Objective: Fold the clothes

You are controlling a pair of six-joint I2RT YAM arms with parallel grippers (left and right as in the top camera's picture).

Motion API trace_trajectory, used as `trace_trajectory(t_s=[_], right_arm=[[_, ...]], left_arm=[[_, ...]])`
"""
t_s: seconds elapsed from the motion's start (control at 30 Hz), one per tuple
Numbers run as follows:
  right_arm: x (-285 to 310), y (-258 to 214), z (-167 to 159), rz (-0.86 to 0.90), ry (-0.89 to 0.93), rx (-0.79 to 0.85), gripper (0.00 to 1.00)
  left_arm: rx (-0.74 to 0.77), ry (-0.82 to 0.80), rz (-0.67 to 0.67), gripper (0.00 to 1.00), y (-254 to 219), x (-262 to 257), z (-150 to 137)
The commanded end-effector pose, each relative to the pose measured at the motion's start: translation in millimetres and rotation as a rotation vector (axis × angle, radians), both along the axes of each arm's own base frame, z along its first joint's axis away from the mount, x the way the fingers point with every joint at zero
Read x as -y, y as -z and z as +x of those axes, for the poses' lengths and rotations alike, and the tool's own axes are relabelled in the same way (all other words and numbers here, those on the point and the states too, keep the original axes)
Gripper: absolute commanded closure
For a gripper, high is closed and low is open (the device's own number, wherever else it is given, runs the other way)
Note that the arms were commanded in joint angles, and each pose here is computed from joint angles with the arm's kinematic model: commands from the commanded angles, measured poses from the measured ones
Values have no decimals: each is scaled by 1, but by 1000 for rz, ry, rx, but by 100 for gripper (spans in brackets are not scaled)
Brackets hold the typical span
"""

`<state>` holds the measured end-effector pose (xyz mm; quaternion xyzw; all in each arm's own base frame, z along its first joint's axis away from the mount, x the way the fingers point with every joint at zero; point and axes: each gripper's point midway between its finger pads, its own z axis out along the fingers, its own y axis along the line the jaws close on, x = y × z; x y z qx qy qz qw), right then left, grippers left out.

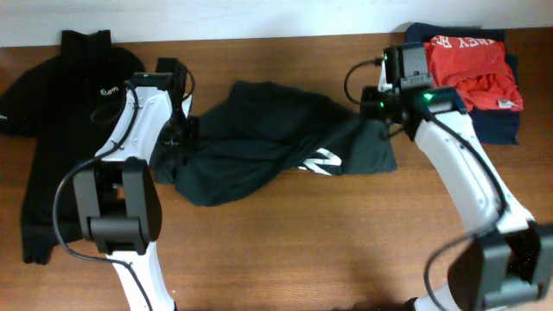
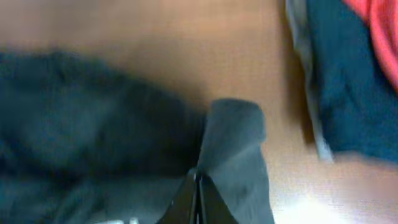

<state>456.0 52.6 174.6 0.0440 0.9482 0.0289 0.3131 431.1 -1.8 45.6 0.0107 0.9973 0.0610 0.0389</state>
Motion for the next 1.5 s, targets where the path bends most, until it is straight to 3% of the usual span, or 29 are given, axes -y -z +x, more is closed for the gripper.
trace_trajectory(t_s=[0.0,0.13,0.2,0.33,0.4,0.43,0.67,0.8,0.9,0.97,1.13,1.4,1.47], right_arm=[[31,30,26,-27,79,7,96],[46,48,42,1,103,17,96],[50,56,43,43,94,1,96],[49,61,37,56,84,-30,94],[46,63,33,66,63,-51,68],[44,65,31,72,59,-62,64],[36,71,20,111,34,-114,57],[36,71,19,109,31,-120,57],[36,72,17,109,32,-128,57],[36,73,16,109,33,-132,57],[36,74,14,108,33,-143,57],[36,75,12,109,34,-151,57],[35,75,12,109,33,-153,57]], left_arm=[[16,-41,28,48,9,-20,8],[-41,-44,30,35,10,-22,-6],[-107,-41,22,34,10,-20,-22],[-179,75,-140,31,11,7,-37],[-209,150,-232,28,9,23,-45],[-215,161,-231,27,10,22,-46],[-194,158,-30,27,33,-12,-31],[-148,149,-5,62,35,-15,-20],[-115,146,-3,76,35,-15,-12],[-98,138,3,99,35,-16,-7],[27,69,32,99,-11,-23,29],[539,31,35,99,-163,-22,130],[600,19,60,99,-174,-27,141]])
